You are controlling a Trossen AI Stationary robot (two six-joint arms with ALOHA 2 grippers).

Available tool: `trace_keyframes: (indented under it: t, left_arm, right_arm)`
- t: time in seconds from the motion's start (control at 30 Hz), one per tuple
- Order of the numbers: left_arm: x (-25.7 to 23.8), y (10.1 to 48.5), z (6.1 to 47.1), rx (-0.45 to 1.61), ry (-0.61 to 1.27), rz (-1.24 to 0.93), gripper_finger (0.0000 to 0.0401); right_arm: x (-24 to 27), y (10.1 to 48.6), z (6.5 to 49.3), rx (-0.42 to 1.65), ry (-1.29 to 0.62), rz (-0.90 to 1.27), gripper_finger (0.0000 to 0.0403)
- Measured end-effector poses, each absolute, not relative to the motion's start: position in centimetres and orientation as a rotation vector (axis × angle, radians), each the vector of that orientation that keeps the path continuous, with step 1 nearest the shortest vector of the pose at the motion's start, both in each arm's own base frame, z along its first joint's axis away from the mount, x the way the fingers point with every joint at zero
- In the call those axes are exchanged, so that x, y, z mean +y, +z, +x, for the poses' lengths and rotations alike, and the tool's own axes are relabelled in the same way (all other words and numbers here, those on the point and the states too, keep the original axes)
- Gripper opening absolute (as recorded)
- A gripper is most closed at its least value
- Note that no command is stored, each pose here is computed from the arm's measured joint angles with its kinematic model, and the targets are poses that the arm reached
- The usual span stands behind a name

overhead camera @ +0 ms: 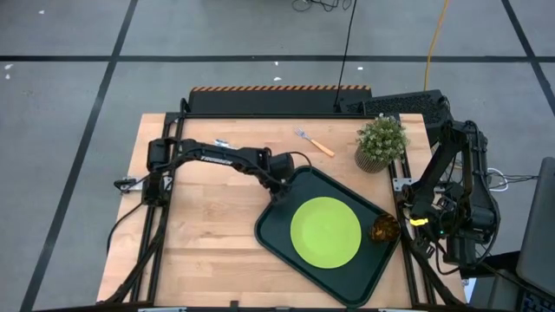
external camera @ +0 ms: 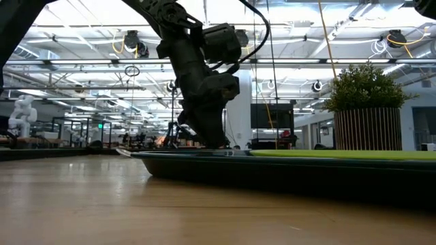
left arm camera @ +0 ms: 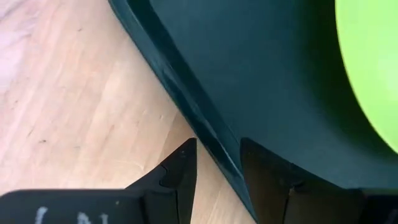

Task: Pick and place plate/cup/fork/spoon on tray
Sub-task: Adjust the black tray on the table

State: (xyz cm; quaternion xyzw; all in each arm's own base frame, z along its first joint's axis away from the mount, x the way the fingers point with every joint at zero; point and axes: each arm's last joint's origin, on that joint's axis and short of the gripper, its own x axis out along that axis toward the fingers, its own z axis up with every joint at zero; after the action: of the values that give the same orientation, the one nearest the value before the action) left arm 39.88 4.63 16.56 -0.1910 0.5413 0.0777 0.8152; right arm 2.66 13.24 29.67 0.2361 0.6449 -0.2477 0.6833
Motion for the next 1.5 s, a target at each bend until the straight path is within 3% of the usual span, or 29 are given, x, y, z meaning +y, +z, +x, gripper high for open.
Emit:
trace_keyframes:
  t: [1.3,1.5]
  left_arm:
    - [4.9,13.9,40.4,1.18,0.235,-0.407,0.0124]
    - [4.8,13.9,40.3,1.198,0.245,-0.418,0.0104]
  right_arm:
    - [13.2,29.7,2.7,1.44,-0.569,0.543,0.0]
    - [13.2,29.7,2.7,1.438,-0.569,0.544,0.0]
